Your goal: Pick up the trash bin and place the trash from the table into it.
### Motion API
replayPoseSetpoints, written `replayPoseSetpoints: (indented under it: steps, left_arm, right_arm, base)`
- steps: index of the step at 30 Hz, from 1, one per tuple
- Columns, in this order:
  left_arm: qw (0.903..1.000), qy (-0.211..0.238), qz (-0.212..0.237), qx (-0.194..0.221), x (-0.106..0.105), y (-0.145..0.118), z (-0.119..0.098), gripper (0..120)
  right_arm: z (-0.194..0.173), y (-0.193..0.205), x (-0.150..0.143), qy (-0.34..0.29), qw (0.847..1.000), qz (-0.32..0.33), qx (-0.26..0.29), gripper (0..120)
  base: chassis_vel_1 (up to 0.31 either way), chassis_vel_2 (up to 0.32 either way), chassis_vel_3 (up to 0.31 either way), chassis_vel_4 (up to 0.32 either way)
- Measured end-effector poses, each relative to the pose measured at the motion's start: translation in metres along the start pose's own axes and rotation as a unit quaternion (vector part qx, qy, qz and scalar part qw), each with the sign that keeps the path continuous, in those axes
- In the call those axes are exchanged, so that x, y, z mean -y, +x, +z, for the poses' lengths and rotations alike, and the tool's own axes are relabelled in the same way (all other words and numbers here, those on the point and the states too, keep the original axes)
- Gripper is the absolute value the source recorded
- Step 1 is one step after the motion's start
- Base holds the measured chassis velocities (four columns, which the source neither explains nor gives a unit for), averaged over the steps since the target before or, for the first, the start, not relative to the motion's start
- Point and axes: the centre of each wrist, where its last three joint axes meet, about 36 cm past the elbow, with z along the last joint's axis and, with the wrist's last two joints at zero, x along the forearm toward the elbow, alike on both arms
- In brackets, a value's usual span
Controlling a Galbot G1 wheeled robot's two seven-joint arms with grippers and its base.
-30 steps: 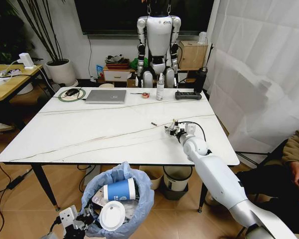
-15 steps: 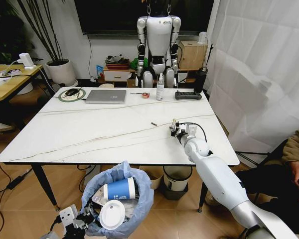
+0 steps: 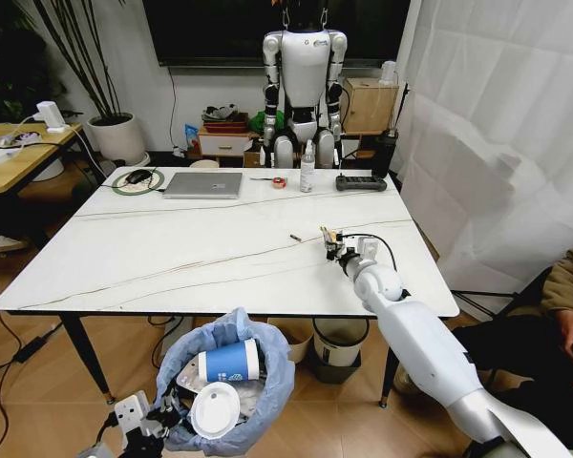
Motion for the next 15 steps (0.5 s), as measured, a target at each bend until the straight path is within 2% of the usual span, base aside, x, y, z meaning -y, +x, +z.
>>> replayPoseSetpoints:
  steps: [1,5,7,8,11,13,15]
  left_arm:
    - [1.0,0.0,0.0,0.0,0.0,0.0,0.0,0]
    - [1.0,-0.001,0.002,-0.001,0.0,0.0,0.0,0]
    - [1.0,-0.001,0.003,0.001,-0.001,0.0,-0.002,0]
    - [1.0,-0.001,0.003,0.001,-0.001,0.0,-0.002,0]
    - [1.0,0.0,0.004,0.002,-0.001,0.0,-0.003,0]
    - [1.0,0.001,0.004,0.002,-0.001,0.0,-0.004,0]
    - [1.0,0.002,0.004,0.001,-0.001,0.0,-0.004,0]
  right_arm:
    - [-0.007,0.022,-0.004,0.005,0.999,-0.033,0.018,0]
    - [-0.013,0.054,-0.019,0.018,0.995,-0.094,0.042,0]
    - [-0.007,0.094,-0.052,0.025,0.982,-0.178,0.052,0]
    - [-0.007,0.094,-0.052,0.025,0.982,-0.178,0.052,0]
    - [0.008,0.125,-0.082,0.026,0.967,-0.249,0.049,0]
    - [0.025,0.154,-0.111,0.022,0.947,-0.318,0.04,0]
    - [0.036,0.168,-0.124,0.017,0.935,-0.353,0.031,0]
  base:
    - [0.0,0.0,0.0,0.0]
    - [0.0,0.0,0.0,0.0]
    - [0.0,0.0,0.0,0.0]
    - [0.0,0.0,0.0,0.0]
    - [0.0,0.0,0.0,0.0]
    - [0.0,0.0,0.0,0.0]
    - [0.0,0.0,0.0,0.0]
